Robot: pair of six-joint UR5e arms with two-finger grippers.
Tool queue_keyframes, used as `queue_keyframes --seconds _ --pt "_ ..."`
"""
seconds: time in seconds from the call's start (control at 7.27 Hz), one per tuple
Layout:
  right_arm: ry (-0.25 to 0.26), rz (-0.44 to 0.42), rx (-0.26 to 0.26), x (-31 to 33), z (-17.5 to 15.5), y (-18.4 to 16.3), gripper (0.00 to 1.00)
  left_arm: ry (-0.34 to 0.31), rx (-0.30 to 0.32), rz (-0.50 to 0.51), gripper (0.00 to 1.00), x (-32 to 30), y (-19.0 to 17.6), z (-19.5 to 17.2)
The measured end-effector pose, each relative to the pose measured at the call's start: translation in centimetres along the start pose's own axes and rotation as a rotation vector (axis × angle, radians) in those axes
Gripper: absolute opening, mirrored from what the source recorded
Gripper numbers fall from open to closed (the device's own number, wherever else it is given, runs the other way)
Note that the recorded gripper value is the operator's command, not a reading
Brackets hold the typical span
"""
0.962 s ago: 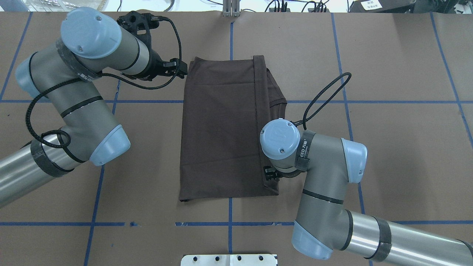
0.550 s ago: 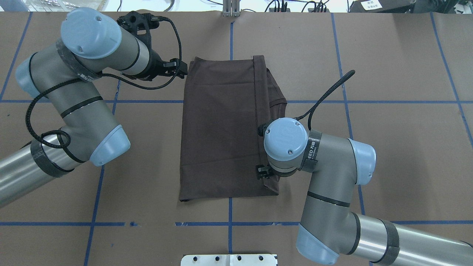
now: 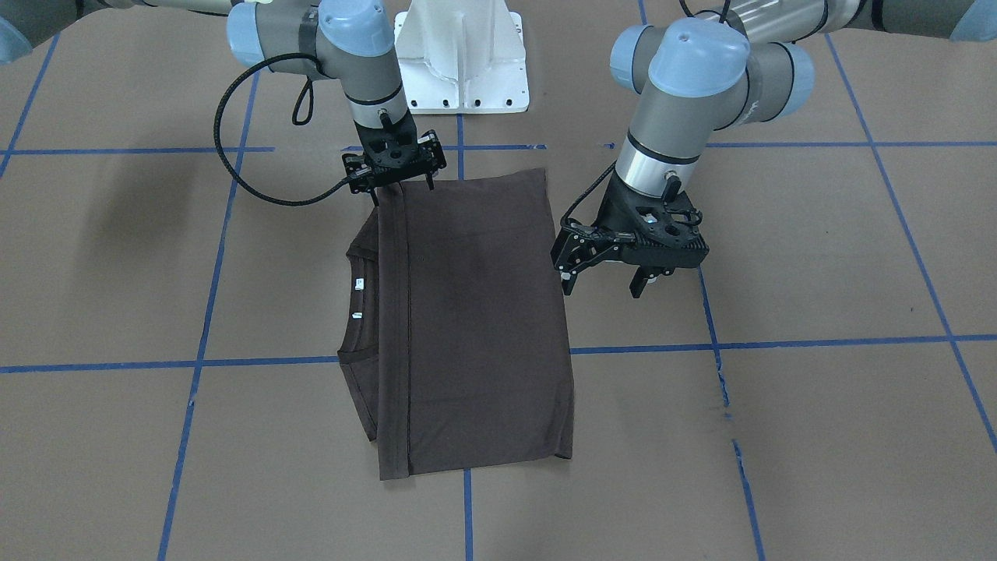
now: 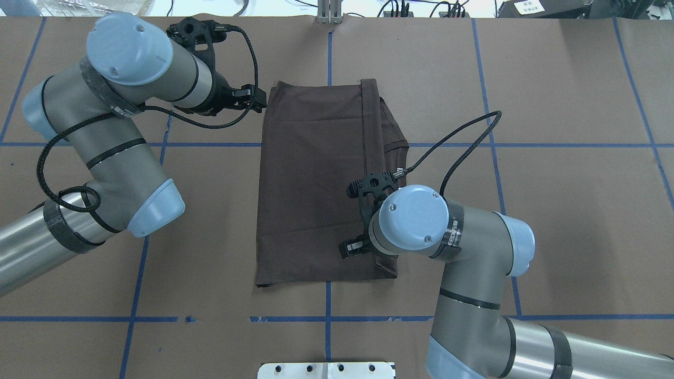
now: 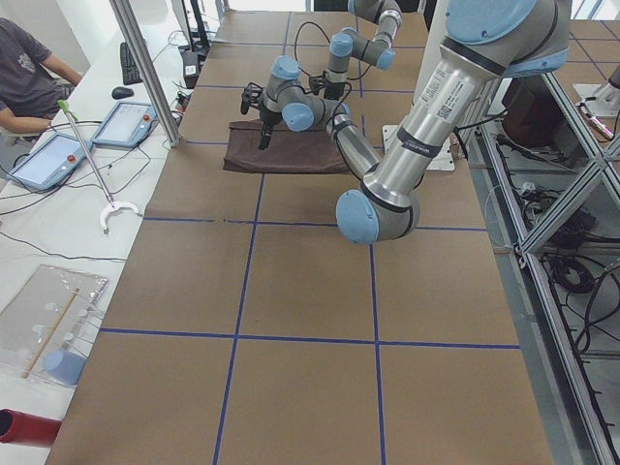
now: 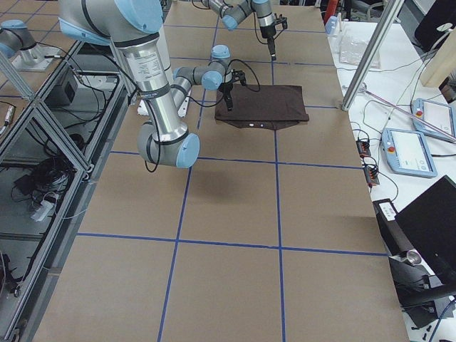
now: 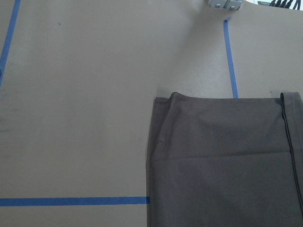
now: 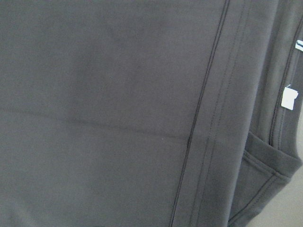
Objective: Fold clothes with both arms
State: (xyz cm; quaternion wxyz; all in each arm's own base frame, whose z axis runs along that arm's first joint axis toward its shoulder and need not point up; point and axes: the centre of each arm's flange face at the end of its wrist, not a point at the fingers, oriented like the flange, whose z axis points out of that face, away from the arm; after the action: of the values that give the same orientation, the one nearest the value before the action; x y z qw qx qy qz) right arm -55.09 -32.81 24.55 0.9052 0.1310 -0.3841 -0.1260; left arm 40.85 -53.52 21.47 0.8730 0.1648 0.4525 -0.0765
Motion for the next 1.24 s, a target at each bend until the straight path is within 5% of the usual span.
queue_keyframes --seconds 0.27,0.96,1.24 --pt "0.043 -0.117 0.040 -0.6 1.2 2.0 0.59 -0.003 -0.002 0.000 1.00 -0.2 0.1 0.2" --pt "0.056 -0.180 0.032 -0.8 2.0 3.8 0.33 -0.007 -0.004 -0.001 1.00 -0.8 0.3 0.4" --pt "0.057 -0.181 0.030 -0.8 2.1 3.9 0.31 -0.007 -0.006 -0.001 1.00 -0.8 0.4 0.4"
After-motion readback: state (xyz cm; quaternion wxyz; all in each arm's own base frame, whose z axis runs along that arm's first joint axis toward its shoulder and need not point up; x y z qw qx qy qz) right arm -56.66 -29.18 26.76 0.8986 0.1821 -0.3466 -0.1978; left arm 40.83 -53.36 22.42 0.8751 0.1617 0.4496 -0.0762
